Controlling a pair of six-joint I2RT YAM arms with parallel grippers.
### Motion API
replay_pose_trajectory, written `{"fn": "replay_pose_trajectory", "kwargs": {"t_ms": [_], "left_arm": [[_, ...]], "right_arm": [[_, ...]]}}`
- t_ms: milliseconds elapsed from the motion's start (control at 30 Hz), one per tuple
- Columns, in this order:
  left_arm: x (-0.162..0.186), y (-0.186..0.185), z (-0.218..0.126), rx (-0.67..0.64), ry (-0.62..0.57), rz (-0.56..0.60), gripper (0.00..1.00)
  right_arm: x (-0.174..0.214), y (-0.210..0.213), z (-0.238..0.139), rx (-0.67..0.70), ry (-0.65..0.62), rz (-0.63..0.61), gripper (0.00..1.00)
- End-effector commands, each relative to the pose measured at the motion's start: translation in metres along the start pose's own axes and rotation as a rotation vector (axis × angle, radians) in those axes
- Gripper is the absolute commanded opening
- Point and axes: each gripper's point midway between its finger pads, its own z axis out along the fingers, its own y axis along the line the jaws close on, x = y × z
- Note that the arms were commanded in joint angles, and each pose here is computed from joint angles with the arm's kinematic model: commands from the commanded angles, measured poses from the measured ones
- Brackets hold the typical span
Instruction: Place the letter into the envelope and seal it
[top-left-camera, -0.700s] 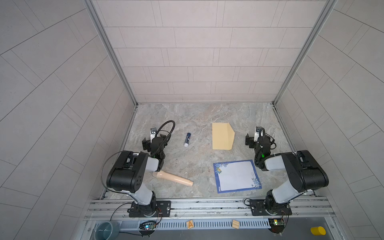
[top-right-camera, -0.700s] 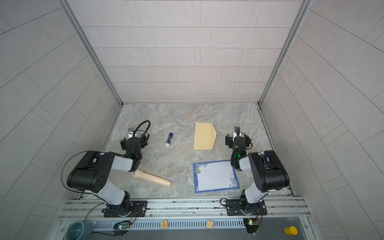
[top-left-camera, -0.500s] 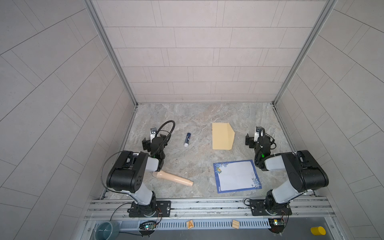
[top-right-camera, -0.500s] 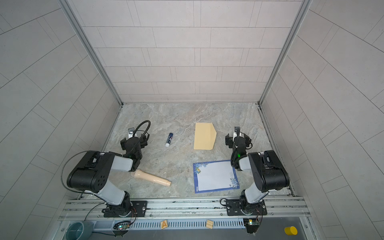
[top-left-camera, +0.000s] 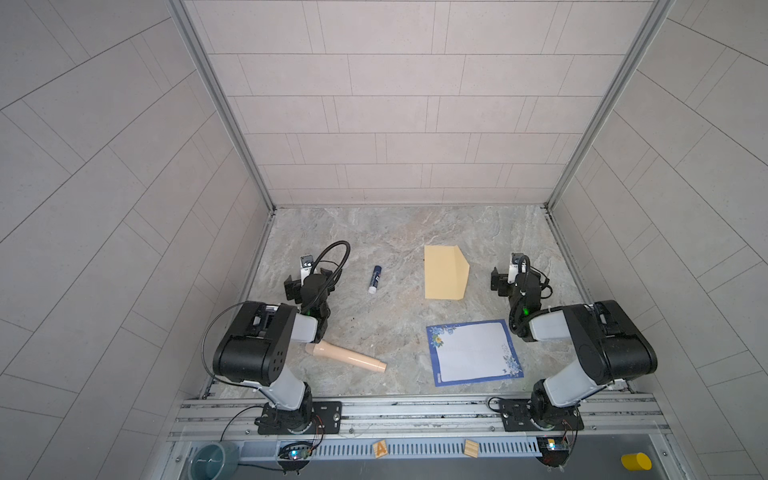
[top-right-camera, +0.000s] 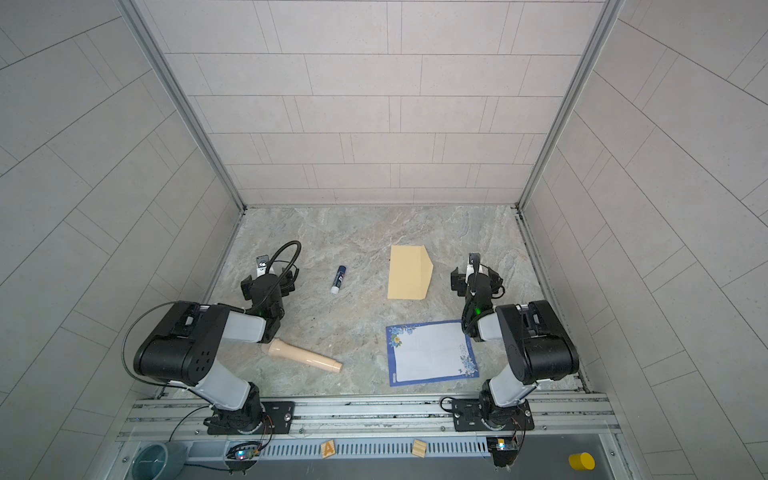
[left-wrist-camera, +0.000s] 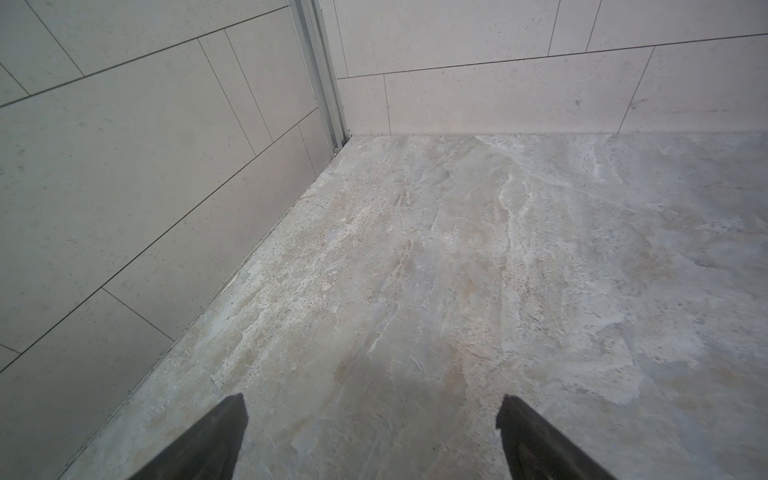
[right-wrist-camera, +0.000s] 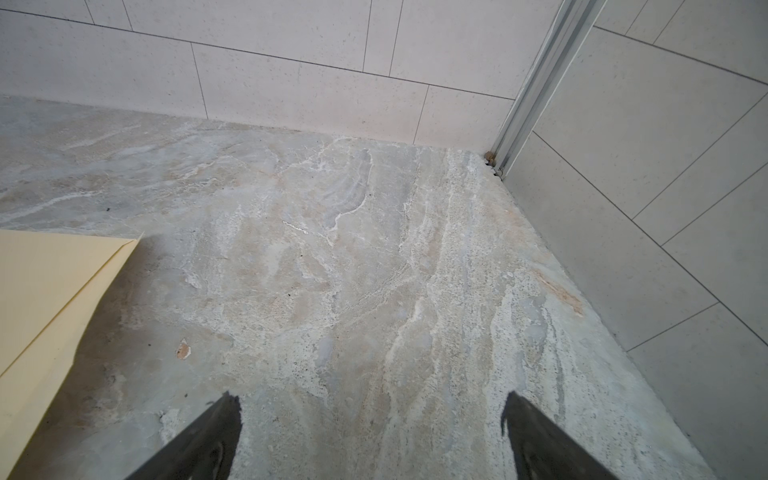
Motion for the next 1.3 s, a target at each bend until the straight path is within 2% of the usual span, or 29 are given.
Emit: {"fn": "replay_pose_trajectory", "kwargs": {"t_ms": [0,767,900,1033,1200,1267], "left_arm": [[-0.008,0.0,0.002,-0.002,-0.02,-0.025,1.0],[-0.009,0.0,-0.003,0.016,-0.043,-0.033,1.0],[-0.023,0.006,-0.017,0.027,-0.101,-0.057,1.0],[-0.039,0.008,-0.038,0.064,-0.136,-0.042,1.0],[-0.061,0.003,-0.068,0.144,-0.129,-0.067,1.0],[-0.082,0.0,-0.079,0.186,-0.139,-0.149,1.0]], "right_arm": [[0.0,-0.002,0.002,0.009,0.001,-0.003,0.99],[-0.001,-0.004,0.001,0.012,-0.006,0.005,0.99],[-0.023,-0.018,-0.016,0.072,-0.01,0.018,0.99],[-0.062,-0.034,-0.04,0.104,-0.042,0.095,0.99],[-0.116,-0.02,-0.068,-0.056,-0.076,0.173,0.99],[-0.124,-0.005,-0.074,-0.15,-0.043,0.191,0.99]]}}
